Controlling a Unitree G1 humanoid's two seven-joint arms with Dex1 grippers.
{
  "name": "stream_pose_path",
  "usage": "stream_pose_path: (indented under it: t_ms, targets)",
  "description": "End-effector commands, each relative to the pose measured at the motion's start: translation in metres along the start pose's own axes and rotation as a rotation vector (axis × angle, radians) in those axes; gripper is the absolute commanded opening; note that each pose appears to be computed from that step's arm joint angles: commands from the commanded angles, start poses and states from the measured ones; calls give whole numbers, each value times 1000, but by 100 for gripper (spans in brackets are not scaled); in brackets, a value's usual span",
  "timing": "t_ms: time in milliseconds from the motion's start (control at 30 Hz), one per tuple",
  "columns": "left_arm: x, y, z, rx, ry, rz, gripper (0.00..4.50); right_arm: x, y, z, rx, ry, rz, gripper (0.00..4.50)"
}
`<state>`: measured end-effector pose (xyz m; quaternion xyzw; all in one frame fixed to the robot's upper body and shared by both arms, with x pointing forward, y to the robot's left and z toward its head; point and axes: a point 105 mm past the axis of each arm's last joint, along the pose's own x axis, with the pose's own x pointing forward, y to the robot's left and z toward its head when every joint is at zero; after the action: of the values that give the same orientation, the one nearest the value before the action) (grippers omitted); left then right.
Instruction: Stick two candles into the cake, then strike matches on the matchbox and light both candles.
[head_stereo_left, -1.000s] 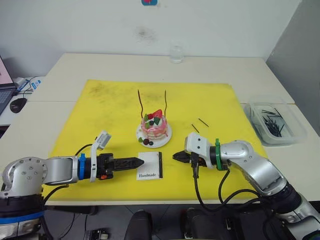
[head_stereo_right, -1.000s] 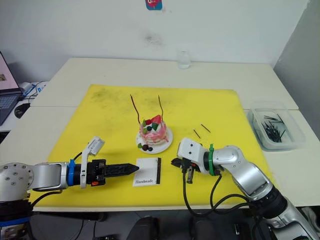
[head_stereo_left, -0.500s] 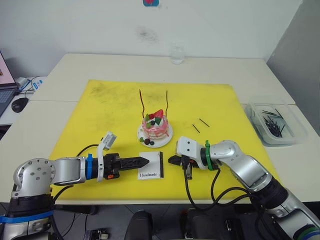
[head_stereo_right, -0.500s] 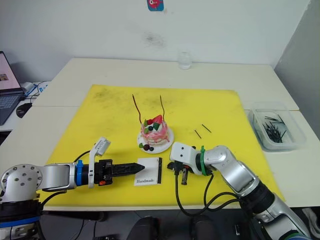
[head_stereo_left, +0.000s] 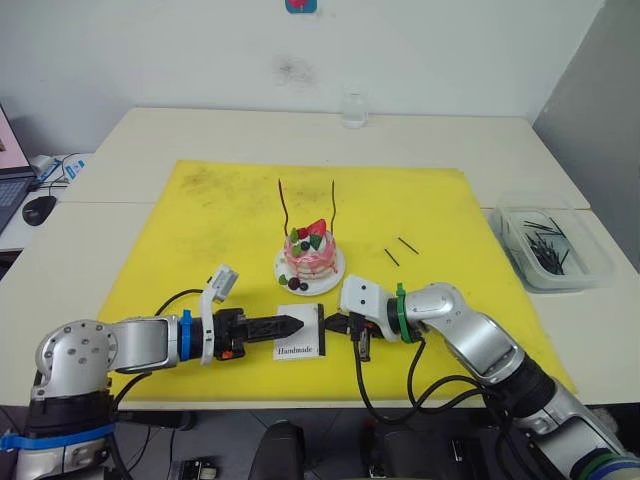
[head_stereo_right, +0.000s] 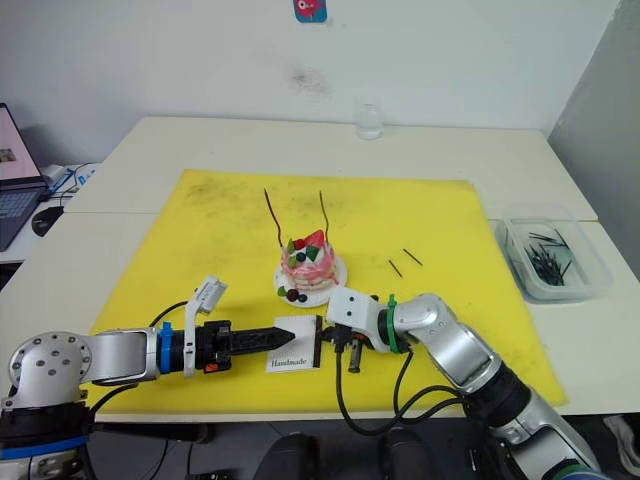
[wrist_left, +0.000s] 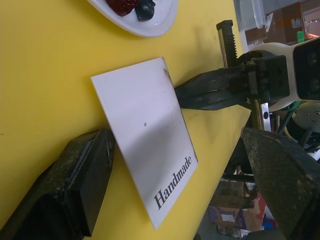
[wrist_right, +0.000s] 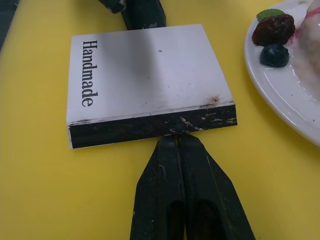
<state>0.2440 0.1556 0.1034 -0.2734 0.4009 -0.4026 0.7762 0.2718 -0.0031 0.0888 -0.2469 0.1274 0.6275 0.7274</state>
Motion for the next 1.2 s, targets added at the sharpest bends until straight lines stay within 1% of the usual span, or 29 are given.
stream_pose_path:
  t_ms: [33, 400, 500, 867, 900, 933, 1067, 1200]
  targets:
    - [10, -5, -13, -15, 50, -40, 450, 8, 8, 12, -18, -38, 49, 7]
    - [12, -6, -14, -5, 44, -38, 450, 13, 10, 18, -9, -61, 56, 7]
    - [12, -5, -14, -2, 39, -33, 391, 13, 10, 20, -8, -66, 56, 0]
    - [13, 1, -17, 12, 30, 16, 59, 15, 11, 23, -4, -76, 52, 0]
    - [12, 2, -17, 12, 27, 17, 22, 14, 10, 23, -4, -76, 48, 0]
    - [11, 1, -15, 13, 20, 16, 5, 14, 9, 24, -3, -77, 44, 0]
    - [-1, -4, -9, 16, -7, -12, 5, 7, 3, 26, 1, -83, 21, 0]
    - [-11, -16, -8, 37, 9, -63, 5, -5, -3, 33, 4, -95, -5, 0]
